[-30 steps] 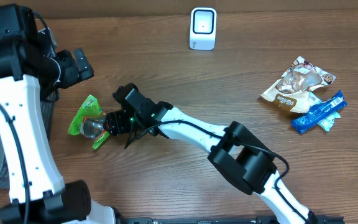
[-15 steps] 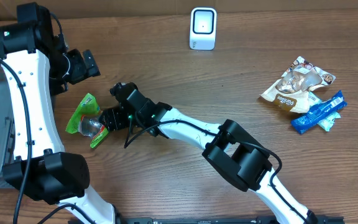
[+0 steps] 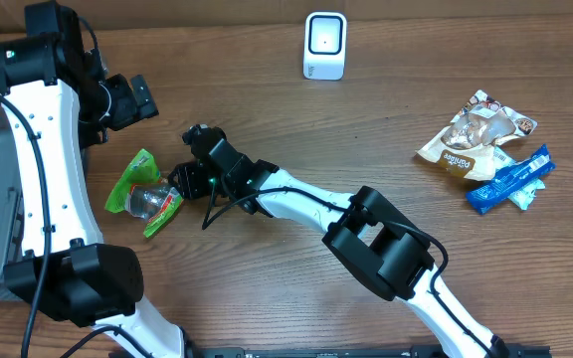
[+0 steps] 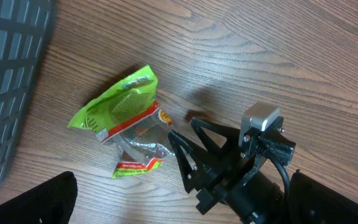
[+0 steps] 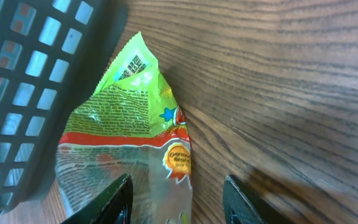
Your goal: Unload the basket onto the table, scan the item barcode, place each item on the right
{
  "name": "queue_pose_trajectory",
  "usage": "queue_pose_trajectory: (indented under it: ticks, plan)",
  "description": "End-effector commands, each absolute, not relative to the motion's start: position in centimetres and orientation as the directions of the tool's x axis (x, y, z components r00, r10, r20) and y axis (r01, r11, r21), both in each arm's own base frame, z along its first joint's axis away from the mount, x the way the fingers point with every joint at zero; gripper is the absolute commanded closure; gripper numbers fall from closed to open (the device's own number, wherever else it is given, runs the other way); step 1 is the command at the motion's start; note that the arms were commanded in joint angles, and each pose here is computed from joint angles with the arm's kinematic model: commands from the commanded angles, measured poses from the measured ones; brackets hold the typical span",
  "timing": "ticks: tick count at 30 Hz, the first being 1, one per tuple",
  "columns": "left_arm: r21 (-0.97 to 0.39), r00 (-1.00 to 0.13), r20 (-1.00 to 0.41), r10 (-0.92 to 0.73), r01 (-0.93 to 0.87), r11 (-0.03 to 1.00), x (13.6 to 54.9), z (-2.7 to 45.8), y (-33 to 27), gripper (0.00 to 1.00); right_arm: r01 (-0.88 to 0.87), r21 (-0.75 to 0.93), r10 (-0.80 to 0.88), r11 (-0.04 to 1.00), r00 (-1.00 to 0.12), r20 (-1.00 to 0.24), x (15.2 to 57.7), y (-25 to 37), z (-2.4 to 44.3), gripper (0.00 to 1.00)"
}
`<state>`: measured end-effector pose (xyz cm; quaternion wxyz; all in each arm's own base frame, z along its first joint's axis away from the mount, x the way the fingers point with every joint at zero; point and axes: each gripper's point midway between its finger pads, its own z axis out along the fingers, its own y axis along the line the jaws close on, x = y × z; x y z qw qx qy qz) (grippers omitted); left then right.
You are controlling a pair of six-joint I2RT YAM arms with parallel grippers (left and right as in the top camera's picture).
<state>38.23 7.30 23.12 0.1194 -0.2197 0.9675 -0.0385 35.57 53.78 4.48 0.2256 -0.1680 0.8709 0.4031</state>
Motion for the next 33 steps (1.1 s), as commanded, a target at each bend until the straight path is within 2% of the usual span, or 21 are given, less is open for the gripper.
queue_pose_trajectory:
  ticks: [1, 5, 9, 12, 21, 26, 30, 32, 33]
  plan:
    - [-0.120, -0.875, -0.219, -0.431, -0.414, 0.902, 38.4, 23.2, 7.1, 0.00, -0.482, 0.635, -0.131, 0.604, -0.845, -0.518, 35.3, 54.0, 3.9, 0.51]
    - [-0.120, -0.876, -0.216, -0.431, -0.415, 0.902, 38.3, 23.2, 7.1, 0.00, -0.499, 0.666, -0.166, 0.555, -0.851, -0.499, 35.1, 53.8, 4.3, 0.45]
    - [-0.120, -0.876, -0.217, -0.432, -0.415, 0.902, 38.3, 23.2, 7.1, 0.00, -0.489, 0.736, -0.206, 0.468, -0.870, -0.447, 35.2, 52.8, 5.3, 0.47]
    - [-0.121, -0.876, -0.216, -0.432, -0.415, 0.902, 38.3, 23.2, 7.1, 0.00, -0.472, 0.759, -0.216, 0.448, -0.881, -0.420, 35.6, 52.0, 5.4, 0.50]
    - [-0.135, -0.875, -0.215, -0.433, -0.412, 0.901, 38.4, 23.2, 6.8, 0.00, -0.385, 0.782, -0.212, 0.489, -0.923, -0.322, 37.3, 48.5, 4.8, 0.52]
    - [-0.142, -0.875, -0.219, -0.432, -0.410, 0.901, 38.6, 23.3, 6.8, 0.00, -0.423, 0.759, -0.253, 0.494, -0.906, -0.340, 37.2, 47.3, 5.3, 0.53]
    - [-0.161, -0.870, -0.223, -0.441, -0.413, 0.896, 38.8, 23.3, 6.5, 0.00, -0.437, 0.744, -0.281, 0.504, -0.898, -0.338, 36.8, 46.8, 5.0, 0.51]
    - [-0.161, -0.870, -0.222, -0.441, -0.414, 0.896, 38.9, 23.3, 6.6, 0.00, -0.431, 0.744, -0.281, 0.511, -0.901, -0.330, 36.9, 46.5, 4.9, 0.46]
    - [-0.160, -0.870, -0.220, -0.441, -0.414, 0.896, 38.9, 23.2, 6.6, 0.00, -0.431, 0.740, -0.280, 0.516, -0.901, -0.330, 37.0, 46.3, 4.8, 0.39]
